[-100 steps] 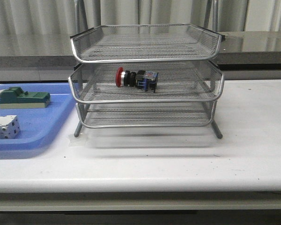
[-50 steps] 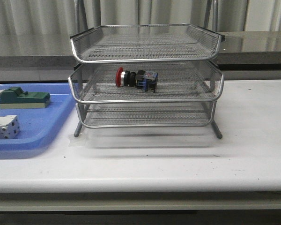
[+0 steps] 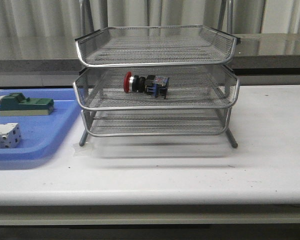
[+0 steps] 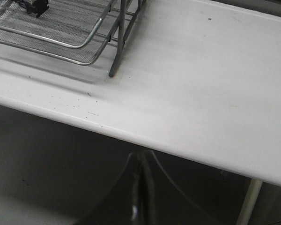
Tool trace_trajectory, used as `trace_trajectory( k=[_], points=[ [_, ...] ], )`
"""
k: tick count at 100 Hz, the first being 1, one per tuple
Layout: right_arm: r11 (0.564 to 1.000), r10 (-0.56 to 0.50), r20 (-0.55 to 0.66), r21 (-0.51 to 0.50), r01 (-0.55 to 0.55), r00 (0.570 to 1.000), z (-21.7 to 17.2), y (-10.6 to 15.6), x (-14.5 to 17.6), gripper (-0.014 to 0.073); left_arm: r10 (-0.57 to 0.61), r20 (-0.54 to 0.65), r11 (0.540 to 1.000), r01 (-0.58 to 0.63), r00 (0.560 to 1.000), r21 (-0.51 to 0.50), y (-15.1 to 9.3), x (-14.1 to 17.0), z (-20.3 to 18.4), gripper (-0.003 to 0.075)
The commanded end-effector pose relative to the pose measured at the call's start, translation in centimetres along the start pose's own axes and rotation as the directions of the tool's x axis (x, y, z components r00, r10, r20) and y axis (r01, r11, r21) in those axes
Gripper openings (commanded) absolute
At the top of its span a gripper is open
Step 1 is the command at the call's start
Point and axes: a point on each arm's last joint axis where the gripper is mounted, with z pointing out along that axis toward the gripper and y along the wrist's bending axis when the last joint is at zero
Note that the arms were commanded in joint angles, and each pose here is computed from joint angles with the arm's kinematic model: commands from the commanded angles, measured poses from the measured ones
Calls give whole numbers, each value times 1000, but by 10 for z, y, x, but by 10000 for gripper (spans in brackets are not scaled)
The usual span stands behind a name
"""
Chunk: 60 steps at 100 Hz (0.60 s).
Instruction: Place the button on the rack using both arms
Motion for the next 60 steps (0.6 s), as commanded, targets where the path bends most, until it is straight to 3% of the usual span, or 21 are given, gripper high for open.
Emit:
trace_trajectory(
  k=[1, 40, 60],
  points=[
    [1000, -7, 78, 16, 6, 997, -3, -2, -11, -60, -19, 80, 999, 22, 997, -35, 3, -14, 0, -20],
    [1000, -7, 82, 16, 6, 997, -3, -2, -12, -60, -19, 80, 999, 22, 997, -35, 3, -14, 0, -20],
    [1000, -12, 172, -7, 13, 985, 9, 3, -12, -60, -19, 80, 999, 22, 997, -35, 3, -14, 0, -20]
  ],
)
